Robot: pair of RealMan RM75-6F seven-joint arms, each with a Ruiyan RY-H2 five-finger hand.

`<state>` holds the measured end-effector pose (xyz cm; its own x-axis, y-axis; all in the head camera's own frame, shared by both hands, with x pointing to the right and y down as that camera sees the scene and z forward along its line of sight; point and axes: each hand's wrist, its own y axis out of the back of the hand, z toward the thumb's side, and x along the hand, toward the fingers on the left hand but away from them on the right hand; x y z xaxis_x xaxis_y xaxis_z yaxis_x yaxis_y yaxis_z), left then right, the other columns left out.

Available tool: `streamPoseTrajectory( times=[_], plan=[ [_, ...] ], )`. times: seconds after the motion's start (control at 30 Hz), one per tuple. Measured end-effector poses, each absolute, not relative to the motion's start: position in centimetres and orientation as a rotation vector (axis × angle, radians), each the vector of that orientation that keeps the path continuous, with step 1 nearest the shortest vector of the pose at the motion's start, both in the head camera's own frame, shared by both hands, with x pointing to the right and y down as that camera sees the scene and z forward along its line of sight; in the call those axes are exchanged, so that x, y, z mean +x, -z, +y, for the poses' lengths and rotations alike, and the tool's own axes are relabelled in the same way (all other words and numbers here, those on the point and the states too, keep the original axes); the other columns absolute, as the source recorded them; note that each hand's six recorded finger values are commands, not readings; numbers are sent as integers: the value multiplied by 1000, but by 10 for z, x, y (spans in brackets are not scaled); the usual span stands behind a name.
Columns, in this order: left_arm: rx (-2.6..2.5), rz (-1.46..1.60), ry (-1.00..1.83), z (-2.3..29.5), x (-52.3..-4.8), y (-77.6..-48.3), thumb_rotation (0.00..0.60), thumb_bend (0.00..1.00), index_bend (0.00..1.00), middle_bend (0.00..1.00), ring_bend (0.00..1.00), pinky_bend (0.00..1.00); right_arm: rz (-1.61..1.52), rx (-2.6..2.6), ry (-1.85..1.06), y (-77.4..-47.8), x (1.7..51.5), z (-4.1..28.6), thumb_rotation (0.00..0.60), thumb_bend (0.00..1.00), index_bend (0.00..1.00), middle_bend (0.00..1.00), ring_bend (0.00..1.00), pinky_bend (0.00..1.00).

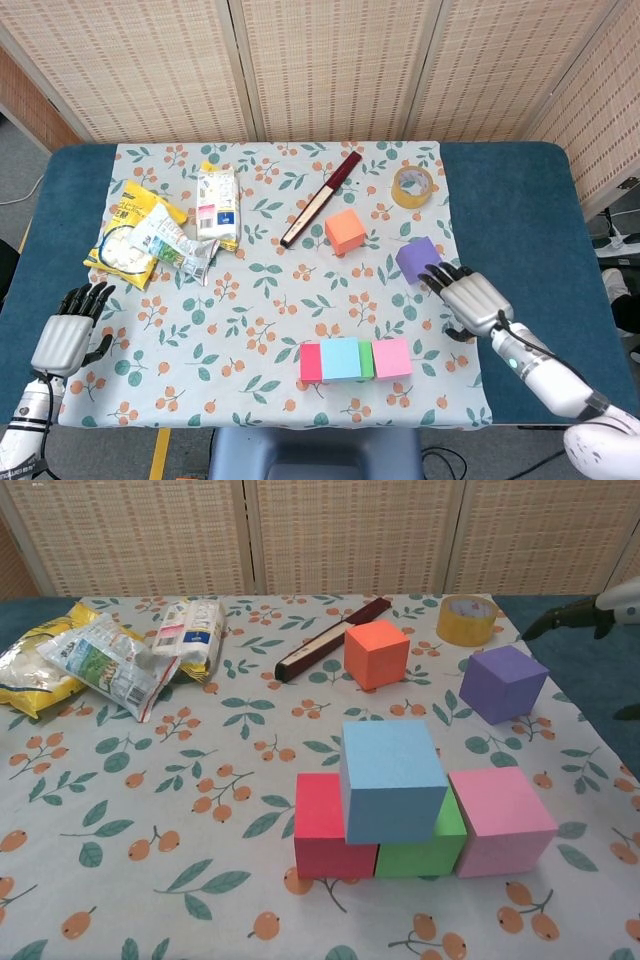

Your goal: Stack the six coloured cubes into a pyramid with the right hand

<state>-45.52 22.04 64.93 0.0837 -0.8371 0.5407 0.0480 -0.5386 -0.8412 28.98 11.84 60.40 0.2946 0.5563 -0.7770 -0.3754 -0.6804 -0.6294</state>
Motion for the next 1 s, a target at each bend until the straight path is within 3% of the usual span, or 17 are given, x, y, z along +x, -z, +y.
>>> streamPoseTrajectory(
  times=[0.37,0.83,0.93,1.0],
  plan=[
    [-1637,759,1579,221,-454,-661,600,406,0,55,9,99,-181,-1578,-1592,-660,290,74,527,130,0,0,0,173],
    [-1620,759,1608,218,-459,-666,600,406,0,55,9,100,-183,-1507,-1676,-712,281,50,527,130,0,0,0,167],
    [-1615,761,1613,218,-461,-666,600,406,0,55,9,100,-208,-1523,-1681,-720,274,46,527,130,75,0,0,167],
    [-1615,760,1615,218,-461,-667,600,406,0,55,9,99,-227,-1533,-1681,-723,271,44,527,131,232,0,0,168]
  ],
)
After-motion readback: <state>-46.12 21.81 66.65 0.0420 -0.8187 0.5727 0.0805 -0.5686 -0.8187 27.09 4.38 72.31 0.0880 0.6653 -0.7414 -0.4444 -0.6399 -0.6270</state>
